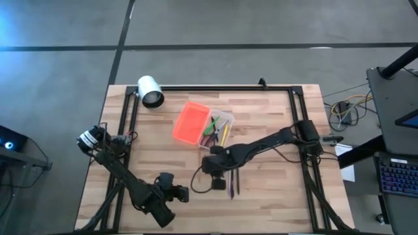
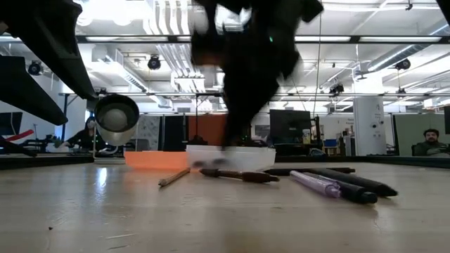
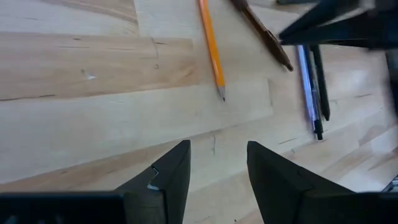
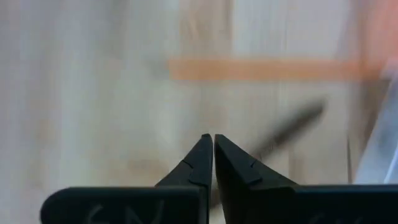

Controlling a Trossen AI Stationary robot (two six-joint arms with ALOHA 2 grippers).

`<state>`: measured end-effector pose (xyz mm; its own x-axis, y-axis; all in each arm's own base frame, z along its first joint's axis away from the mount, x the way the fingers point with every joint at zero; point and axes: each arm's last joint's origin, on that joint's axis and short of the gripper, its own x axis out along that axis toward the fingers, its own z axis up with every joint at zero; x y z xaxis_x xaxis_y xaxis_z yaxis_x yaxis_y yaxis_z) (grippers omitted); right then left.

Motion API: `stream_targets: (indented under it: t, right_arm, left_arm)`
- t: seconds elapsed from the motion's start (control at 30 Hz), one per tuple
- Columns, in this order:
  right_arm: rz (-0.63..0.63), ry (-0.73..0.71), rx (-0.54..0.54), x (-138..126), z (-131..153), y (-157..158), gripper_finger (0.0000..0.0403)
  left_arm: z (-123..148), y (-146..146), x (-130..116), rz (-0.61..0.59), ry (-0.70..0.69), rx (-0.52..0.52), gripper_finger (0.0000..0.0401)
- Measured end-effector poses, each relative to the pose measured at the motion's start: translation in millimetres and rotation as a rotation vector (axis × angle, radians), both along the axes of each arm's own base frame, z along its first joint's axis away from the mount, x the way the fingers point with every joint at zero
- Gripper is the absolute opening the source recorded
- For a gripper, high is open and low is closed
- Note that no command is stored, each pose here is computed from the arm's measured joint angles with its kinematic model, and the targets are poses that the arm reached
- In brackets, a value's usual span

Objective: Pick & place school supplies into a supply box
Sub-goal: Put the yellow pencil into the orange supply box

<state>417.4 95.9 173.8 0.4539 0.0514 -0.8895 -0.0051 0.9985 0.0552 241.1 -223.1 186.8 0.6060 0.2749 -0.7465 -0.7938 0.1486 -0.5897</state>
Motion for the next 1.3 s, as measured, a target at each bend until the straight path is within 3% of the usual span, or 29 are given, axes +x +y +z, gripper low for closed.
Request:
stream_targets:
  t: [0.1, 0.2, 0.37, 0.57, 0.87, 1.07, 1.3]
  right_arm:
    - [-0.090, -0.111, 0.084, 9.7, 12.5, -5.3, 0.0009]
    - [-0.173, -0.092, 0.138, 16.5, -2.4, -12.6, 0.0012]
    - [-0.169, -0.075, 0.188, 28.7, -12.9, -11.0, 0.0038]
    - [-0.147, -0.139, 0.124, 36.1, -15.1, -6.8, 0.0061]
    - [-0.087, -0.196, 0.104, 41.7, -22.9, -5.2, 0.0063]
    - [-0.012, -0.143, 0.063, 43.0, -45.1, -2.7, 0.0064]
    - [-0.038, -0.017, 0.048, 31.8, -48.0, -2.3, 0.0064]
  left_arm:
    - [-0.1, 0.3, 0.0, 0.002, -0.004, 0.006, 0.0140]
    - [-0.1, 0.3, 0.1, 0.003, -0.010, 0.010, 0.0140]
    - [0.6, -2.0, 1.2, -0.011, -0.026, 0.001, 0.0140]
    - [1.7, -6.0, 1.6, -0.021, -0.051, -0.021, 0.0140]
    - [2.4, -7.8, 1.8, -0.023, -0.067, -0.029, 0.0140]
    - [3.1, -8.9, 3.0, -0.034, -0.082, -0.023, 0.0140]
    - [3.2, -9.1, 3.2, -0.036, -0.084, -0.024, 0.0140]
